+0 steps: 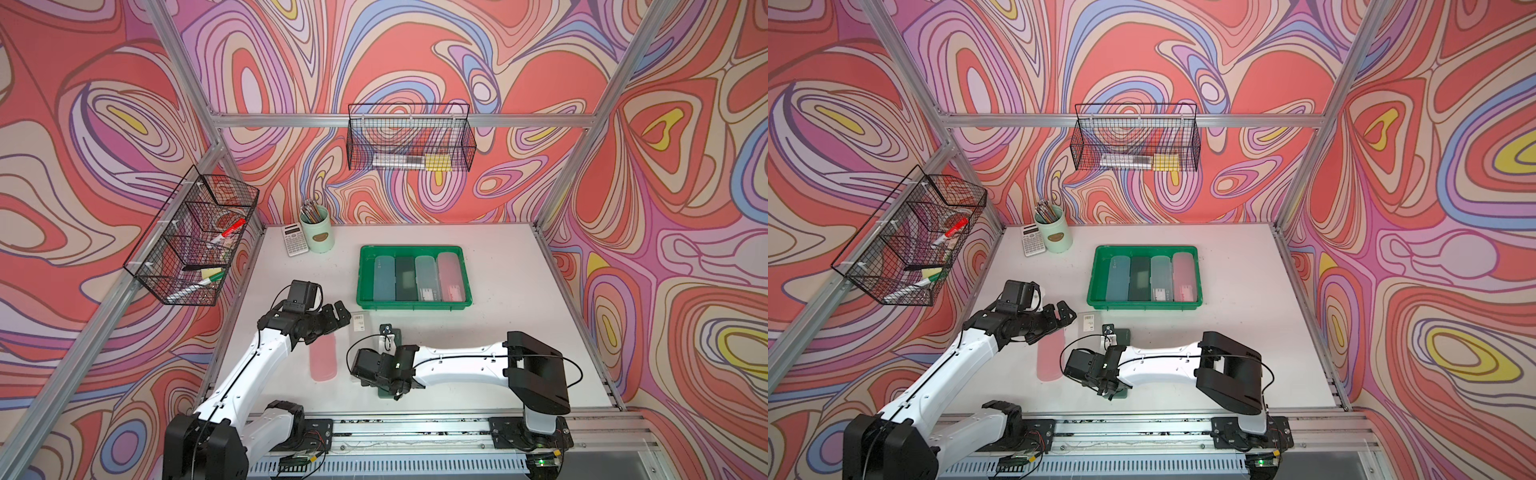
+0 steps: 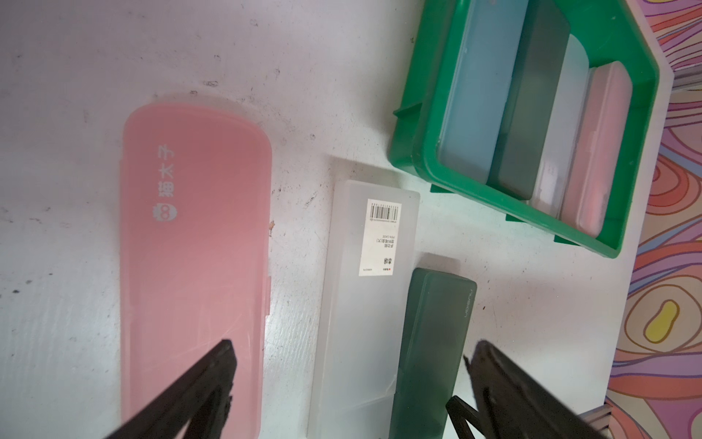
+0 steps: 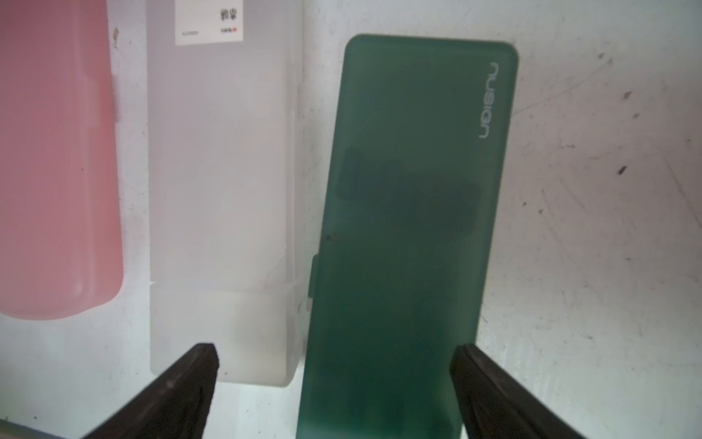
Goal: Put the pencil case into the storage box
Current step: Pick up the pencil case from the center of the board.
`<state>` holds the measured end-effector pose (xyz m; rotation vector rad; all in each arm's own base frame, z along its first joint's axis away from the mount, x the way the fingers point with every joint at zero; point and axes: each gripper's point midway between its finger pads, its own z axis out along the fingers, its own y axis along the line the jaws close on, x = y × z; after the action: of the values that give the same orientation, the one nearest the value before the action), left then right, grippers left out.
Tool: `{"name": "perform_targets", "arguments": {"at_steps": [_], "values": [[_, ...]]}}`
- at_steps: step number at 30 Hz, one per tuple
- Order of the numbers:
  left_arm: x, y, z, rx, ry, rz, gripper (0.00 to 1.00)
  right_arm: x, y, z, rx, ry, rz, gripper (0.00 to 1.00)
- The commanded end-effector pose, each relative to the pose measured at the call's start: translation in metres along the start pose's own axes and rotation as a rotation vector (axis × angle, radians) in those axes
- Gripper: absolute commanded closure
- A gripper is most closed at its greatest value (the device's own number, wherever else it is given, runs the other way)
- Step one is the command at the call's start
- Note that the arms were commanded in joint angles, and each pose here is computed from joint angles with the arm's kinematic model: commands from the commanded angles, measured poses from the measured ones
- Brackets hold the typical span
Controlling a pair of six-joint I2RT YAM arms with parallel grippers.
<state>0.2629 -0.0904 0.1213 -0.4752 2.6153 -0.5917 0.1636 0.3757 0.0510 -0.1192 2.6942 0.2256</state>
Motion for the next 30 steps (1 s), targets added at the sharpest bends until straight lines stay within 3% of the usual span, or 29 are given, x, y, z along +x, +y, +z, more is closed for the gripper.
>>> {"name": "perform_targets", "arguments": {"at_steps": [1,13,16,23,30], "values": [[0.005,0.003,-0.005,-0.002,0.006,-0.007,0.01,0.012,-0.033,0.002,0.091,0.024,0.027,0.02],[0.006,-0.006,-0.004,0.042,0.02,-0.018,0.01,0.038,-0.089,-0.001,0.101,0.04,0.119,0.02],[0.006,-0.005,-0.005,0.04,0.019,-0.017,0.01,0.034,-0.084,-0.008,0.04,0.024,0.065,0.02],[0.008,-0.007,-0.006,0.05,0.021,-0.014,0.01,0.028,-0.096,-0.017,0.105,0.011,-0.097,0.02],[0.009,-0.003,-0.007,0.036,0.014,-0.006,0.01,0.037,-0.091,-0.005,0.112,0.058,-0.14,0.03]]}}
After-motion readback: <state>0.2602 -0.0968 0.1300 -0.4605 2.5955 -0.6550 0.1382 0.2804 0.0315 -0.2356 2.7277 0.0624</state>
